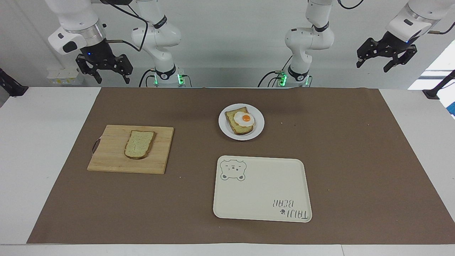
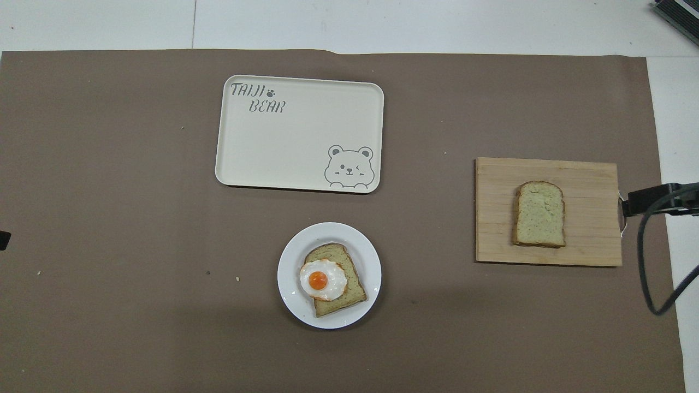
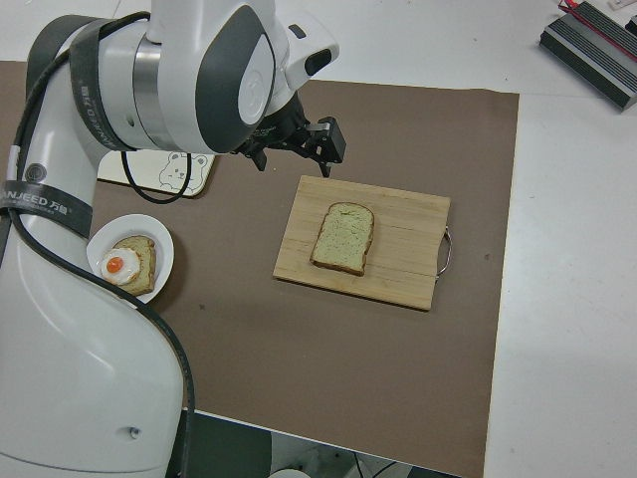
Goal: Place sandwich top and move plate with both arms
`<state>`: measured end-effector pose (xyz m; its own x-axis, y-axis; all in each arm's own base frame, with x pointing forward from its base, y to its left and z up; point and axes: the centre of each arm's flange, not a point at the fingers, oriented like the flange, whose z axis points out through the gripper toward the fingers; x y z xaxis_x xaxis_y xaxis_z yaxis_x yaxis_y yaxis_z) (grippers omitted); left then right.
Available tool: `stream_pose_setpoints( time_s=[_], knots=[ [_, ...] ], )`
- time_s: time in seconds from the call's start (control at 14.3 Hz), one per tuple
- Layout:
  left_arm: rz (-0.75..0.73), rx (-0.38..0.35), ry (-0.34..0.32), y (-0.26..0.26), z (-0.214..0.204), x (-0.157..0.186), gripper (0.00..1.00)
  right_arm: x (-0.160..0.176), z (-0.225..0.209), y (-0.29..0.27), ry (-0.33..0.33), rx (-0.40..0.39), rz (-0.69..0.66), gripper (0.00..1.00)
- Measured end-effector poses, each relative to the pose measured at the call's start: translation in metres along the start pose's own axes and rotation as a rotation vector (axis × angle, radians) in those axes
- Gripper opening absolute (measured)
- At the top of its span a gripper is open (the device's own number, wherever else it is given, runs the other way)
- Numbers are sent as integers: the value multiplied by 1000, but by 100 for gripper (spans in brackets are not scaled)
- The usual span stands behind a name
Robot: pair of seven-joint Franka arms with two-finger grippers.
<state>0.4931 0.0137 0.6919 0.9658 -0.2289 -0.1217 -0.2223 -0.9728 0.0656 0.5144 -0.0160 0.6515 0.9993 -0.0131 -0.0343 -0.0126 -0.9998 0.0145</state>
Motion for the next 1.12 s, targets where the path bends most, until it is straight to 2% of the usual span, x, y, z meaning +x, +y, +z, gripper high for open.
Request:
stream_pose_setpoints(
  time_s=[0.28,0.7,1.12],
  knots=[
    [2,-2,-3,1,1,-2,100,1,0,1,7,0,1,100],
    [9,-1,-3,5,1,-3,100,14,13,-1,81,0,-1,100],
    [12,-1,-4,6,2,-2,100,32,67,-3,91,-2,-5,100]
  ],
)
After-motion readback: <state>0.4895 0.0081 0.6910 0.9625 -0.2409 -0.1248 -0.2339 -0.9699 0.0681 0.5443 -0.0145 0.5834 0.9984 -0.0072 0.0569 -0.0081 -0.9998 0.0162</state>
